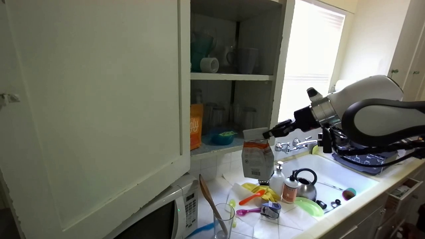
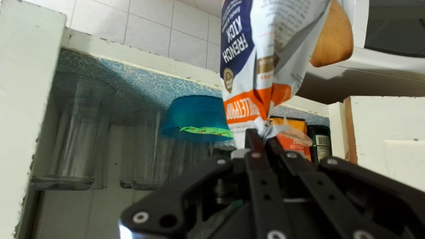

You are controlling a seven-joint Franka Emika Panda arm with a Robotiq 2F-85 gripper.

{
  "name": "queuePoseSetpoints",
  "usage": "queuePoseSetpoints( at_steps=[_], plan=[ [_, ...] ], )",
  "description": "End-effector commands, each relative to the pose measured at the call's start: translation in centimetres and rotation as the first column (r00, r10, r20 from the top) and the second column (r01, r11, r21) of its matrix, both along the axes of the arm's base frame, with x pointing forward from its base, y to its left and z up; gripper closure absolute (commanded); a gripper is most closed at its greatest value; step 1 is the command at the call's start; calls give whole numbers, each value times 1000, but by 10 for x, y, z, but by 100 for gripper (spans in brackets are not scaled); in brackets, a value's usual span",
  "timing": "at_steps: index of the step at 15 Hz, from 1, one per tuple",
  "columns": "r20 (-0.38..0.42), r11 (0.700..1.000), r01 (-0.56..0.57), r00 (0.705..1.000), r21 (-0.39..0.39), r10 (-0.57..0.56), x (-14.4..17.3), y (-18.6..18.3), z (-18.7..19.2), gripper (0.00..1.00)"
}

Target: Remove the white and blue packet from the open cabinet and put it on the counter.

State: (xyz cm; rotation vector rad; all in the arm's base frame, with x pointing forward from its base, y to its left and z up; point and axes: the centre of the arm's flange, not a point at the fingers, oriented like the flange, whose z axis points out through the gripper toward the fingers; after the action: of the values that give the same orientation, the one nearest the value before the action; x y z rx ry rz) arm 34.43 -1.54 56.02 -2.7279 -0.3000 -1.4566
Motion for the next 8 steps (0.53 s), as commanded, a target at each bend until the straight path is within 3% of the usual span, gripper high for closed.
queuePoseSetpoints(
  at_steps=[1, 4, 8],
  plan=[
    [0, 1000, 0, 1000, 0, 0, 0, 0, 0, 98],
    [-68, 1000, -12, 998, -4, 12, 24, -6, -8, 98],
    [-188, 994, -106, 977, -38, 97, 53, -17, -56, 98]
  ],
)
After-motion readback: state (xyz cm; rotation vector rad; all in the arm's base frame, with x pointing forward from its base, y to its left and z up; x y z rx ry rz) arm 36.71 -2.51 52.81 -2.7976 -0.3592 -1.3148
